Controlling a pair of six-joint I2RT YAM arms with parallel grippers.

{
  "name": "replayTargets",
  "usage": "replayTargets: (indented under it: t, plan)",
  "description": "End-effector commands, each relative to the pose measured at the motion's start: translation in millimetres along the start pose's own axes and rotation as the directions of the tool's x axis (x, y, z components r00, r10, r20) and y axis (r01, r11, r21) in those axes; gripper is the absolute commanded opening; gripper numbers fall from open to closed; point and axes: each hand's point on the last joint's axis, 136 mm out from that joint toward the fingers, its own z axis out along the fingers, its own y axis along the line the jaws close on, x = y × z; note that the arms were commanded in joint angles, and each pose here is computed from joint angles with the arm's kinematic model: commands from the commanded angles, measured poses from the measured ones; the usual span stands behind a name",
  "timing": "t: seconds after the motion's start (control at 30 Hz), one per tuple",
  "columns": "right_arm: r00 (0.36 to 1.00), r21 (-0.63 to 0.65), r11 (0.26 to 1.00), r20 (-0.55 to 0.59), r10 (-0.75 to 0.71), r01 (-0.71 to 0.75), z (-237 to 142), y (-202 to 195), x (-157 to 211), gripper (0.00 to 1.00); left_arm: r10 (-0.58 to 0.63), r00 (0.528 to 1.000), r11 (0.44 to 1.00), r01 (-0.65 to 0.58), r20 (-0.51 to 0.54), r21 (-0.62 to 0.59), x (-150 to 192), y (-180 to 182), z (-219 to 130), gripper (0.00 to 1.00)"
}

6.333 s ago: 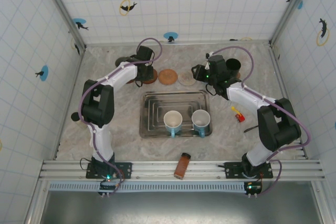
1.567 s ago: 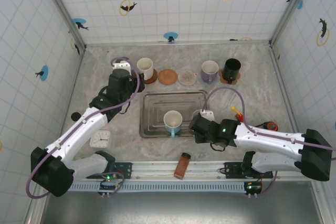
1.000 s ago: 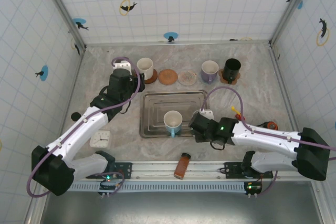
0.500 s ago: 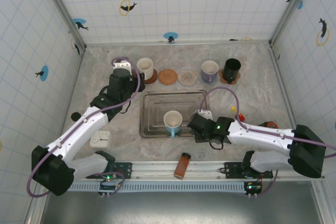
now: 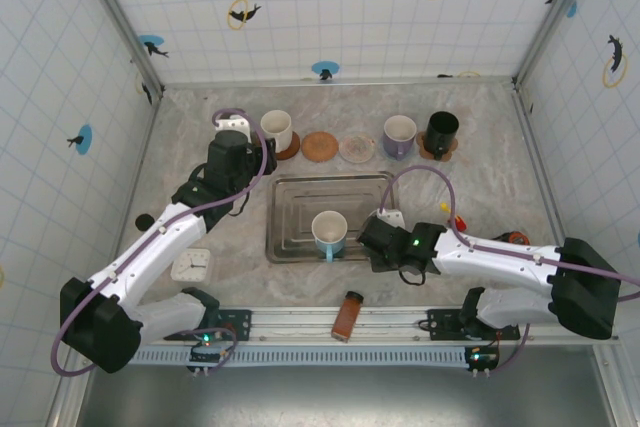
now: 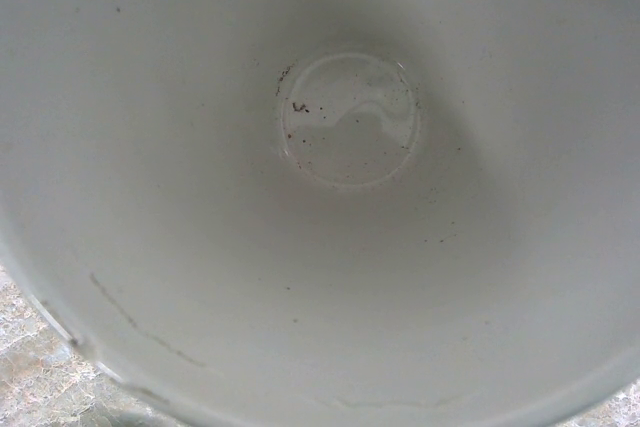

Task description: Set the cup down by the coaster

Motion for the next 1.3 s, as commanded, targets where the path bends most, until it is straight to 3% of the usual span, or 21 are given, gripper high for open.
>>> replayTargets:
  t: [0.0, 0.7, 1.27]
  plan:
    - [0.999, 0.013, 1.0, 0.033, 0.004, -0.004, -9.9, 0.6, -11.4, 0.0, 0.003, 1.0, 1.0, -0.003, 0.005, 0.0, -0.9, 0.1, 1.9, 0.62]
    - [0.99, -0.026, 0.998, 0.129, -0.054, 0.058, -48.2, 12.7, -63.9, 0.0, 0.01, 1.0, 1.0, -0.01, 0.006, -0.028, 0.9, 5.7, 3.2, 0.62]
    - [0.983, -0.072, 0.994, 0.165, -0.074, 0.087, -49.8, 25.4, -152.7, 0.0, 0.023, 1.0, 0.999, -0.023, -0.006, -0.033, 2.4, 5.1, 10.3, 0.62]
